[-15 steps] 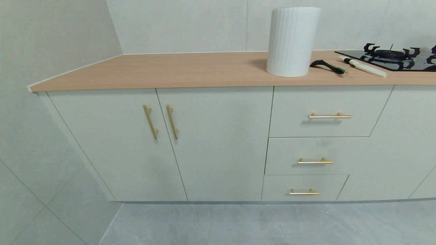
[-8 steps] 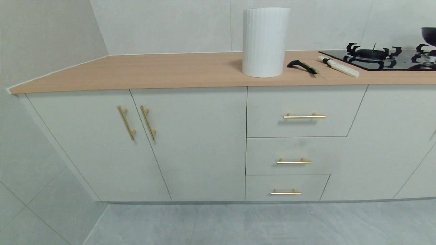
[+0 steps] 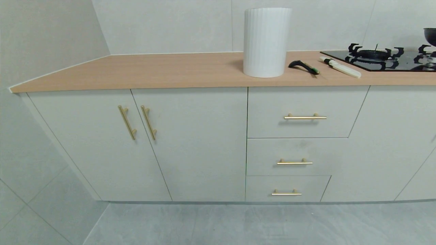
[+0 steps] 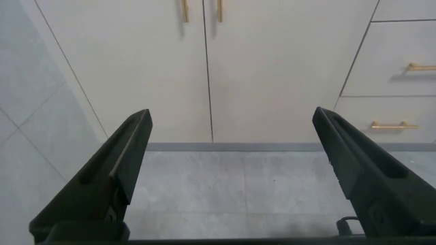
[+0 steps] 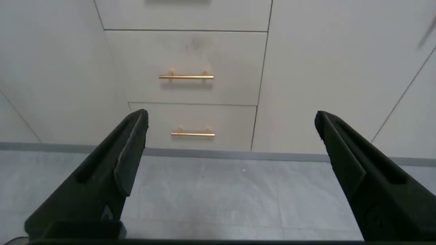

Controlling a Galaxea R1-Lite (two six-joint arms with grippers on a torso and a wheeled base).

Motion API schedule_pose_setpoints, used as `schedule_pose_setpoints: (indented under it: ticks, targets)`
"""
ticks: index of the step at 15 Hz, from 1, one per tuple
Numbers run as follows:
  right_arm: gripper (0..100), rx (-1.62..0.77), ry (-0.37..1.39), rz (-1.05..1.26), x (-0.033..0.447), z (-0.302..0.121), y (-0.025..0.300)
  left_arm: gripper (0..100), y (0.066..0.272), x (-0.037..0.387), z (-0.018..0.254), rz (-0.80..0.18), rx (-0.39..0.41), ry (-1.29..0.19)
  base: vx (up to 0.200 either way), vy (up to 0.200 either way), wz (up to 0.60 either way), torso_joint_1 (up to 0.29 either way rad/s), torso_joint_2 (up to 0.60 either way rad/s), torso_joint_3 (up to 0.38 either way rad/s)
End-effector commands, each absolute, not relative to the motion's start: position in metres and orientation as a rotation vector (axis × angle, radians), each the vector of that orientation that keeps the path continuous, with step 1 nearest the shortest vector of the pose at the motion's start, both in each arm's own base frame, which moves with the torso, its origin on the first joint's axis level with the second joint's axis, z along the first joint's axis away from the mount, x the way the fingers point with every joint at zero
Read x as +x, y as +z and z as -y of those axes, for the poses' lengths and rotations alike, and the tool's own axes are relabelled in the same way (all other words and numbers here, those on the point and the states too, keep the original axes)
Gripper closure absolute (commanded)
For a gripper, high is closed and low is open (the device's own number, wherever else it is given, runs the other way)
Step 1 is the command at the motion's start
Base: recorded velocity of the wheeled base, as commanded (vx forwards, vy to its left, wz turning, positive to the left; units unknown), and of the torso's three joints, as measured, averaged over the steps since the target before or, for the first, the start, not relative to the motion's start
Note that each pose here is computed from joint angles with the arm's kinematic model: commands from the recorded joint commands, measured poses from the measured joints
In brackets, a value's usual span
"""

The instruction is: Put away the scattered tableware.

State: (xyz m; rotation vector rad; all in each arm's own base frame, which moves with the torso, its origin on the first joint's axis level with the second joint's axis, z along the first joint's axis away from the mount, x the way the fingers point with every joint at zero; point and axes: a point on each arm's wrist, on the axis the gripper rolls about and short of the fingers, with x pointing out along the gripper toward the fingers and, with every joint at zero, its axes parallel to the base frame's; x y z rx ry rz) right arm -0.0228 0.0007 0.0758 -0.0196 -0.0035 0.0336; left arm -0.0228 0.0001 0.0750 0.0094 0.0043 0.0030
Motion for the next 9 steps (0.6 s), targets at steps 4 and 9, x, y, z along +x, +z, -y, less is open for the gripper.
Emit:
schedule_pose_setpoints:
  ticks: [4,9]
  targets:
    - [0,-0.02,0.034,0.002,-0.0227,-0.0007,0.0758,0,0.075,-0.0228,-0.0001,-0.005,0.009,0.003,0.15,0.0,0.0,-0.002,0.0,0.01]
    - [0,-0.003,0.026,0.005,-0.0228,-0.0006,0.076,0,0.075,-0.0228,-0.0002,-0.005,0.005,0.005,0.0,0.0,0.0,0.0,0.0,0.0]
